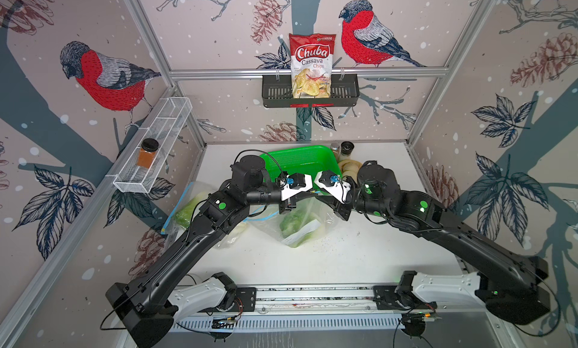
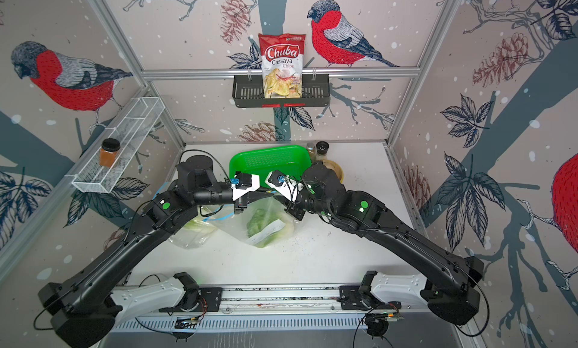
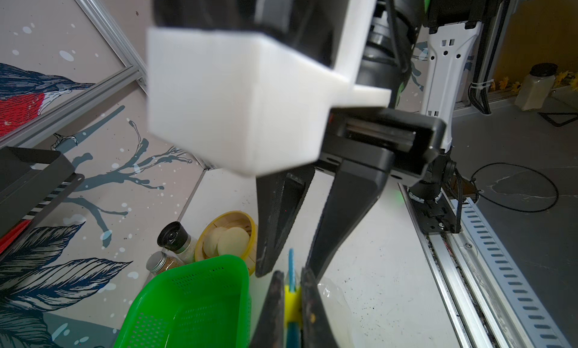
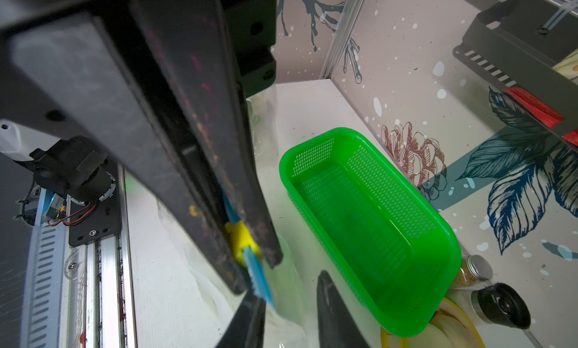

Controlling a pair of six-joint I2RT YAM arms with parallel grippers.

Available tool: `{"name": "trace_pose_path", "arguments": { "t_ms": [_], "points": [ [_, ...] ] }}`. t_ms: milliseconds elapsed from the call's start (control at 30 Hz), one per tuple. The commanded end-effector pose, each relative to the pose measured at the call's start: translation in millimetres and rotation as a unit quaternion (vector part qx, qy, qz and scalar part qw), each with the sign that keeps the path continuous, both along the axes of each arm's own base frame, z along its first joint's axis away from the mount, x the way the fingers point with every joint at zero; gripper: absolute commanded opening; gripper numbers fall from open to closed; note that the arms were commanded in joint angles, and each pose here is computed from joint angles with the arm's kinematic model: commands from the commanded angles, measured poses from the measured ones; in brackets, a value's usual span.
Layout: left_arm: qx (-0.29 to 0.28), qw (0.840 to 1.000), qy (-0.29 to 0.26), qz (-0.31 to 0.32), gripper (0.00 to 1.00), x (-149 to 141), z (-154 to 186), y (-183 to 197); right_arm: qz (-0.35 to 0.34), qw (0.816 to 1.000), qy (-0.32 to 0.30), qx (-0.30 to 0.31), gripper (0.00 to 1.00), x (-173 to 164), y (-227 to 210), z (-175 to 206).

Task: Put the chinese cabbages into a zipper bag and zip it
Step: Zip the zipper on the zipper food storage bag.

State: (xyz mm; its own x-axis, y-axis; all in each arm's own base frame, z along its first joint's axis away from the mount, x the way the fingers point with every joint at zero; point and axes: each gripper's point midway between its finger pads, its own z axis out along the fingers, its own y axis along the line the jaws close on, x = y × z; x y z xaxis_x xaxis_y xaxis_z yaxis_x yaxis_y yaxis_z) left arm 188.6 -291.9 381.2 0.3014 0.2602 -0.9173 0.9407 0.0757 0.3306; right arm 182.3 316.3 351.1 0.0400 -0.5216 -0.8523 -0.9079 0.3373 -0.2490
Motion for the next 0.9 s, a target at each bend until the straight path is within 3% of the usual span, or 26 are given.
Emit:
{"name": "trace_pose_path", "arguments": {
  "t_ms": [0, 267, 500, 867],
  "points": [
    [-0.016, 1.0, -0.017, -0.004, 0.0, -2.3, 11.0, 0.2, 0.011, 1.0, -0.008, 0.024, 0.3, 0.7, 6.4, 13.3],
    [-0.018, 1.0, -0.018, 0.016, 0.0, 2.8, 11.7, 2.5, 0.012, 0.999, -0.011, 0.036, 0.19, 2.1, 7.6, 15.5],
    [-0.019, 0.999, -0.004, 0.039, 0.0, 8.6, 9.0, 4.4, 0.0, 0.998, -0.013, 0.058, 0.01, 3.4, 0.9, 21.3],
    [-0.021, 0.997, 0.033, 0.064, 0.0, 16.8, 0.8, 4.4, -0.035, 0.996, -0.01, 0.083, 0.0, 13.0, -4.2, 18.3]
  ]
}}
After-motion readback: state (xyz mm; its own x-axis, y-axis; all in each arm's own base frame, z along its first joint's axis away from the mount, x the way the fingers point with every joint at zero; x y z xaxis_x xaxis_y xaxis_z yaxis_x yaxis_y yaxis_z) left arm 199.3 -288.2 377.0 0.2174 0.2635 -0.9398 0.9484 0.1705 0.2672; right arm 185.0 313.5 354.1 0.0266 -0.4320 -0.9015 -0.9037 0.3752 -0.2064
